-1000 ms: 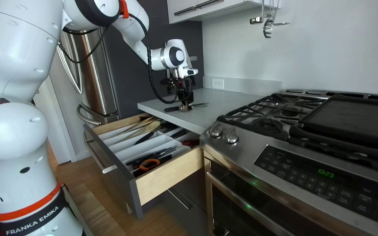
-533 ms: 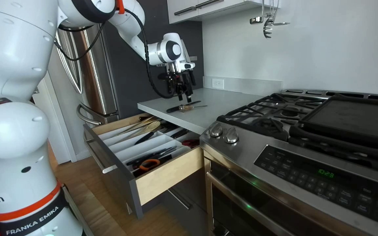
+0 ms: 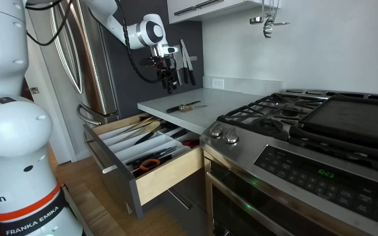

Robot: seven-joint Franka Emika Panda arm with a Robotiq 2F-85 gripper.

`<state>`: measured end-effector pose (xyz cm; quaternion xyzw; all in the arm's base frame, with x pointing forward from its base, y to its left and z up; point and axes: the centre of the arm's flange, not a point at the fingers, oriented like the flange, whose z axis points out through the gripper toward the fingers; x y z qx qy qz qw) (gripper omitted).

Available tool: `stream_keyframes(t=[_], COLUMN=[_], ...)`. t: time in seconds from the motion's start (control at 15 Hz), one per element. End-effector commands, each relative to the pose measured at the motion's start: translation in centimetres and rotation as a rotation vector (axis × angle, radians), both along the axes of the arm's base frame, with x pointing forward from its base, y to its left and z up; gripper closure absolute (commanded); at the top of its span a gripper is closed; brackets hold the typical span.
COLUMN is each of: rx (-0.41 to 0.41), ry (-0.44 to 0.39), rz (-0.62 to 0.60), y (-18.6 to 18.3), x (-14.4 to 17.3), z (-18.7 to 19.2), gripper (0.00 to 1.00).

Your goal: Move the skewer from the drawer to the countertop

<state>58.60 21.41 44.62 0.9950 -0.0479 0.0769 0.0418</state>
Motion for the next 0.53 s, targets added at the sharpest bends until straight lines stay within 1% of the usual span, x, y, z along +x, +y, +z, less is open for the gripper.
stream_keyframes(t=[0.0,0.27,0.47], rx=[-0.035,-0.031,-0.005], ry=[0.008,-0.009,-0.031], rz=[0.065,0.132,0.195], y=[-1.7,-4.0,-6.9], x=[-8.6,-14.8,-18.2], z=[2.4,4.8,6.5], gripper=[0.00,0.00,0.00])
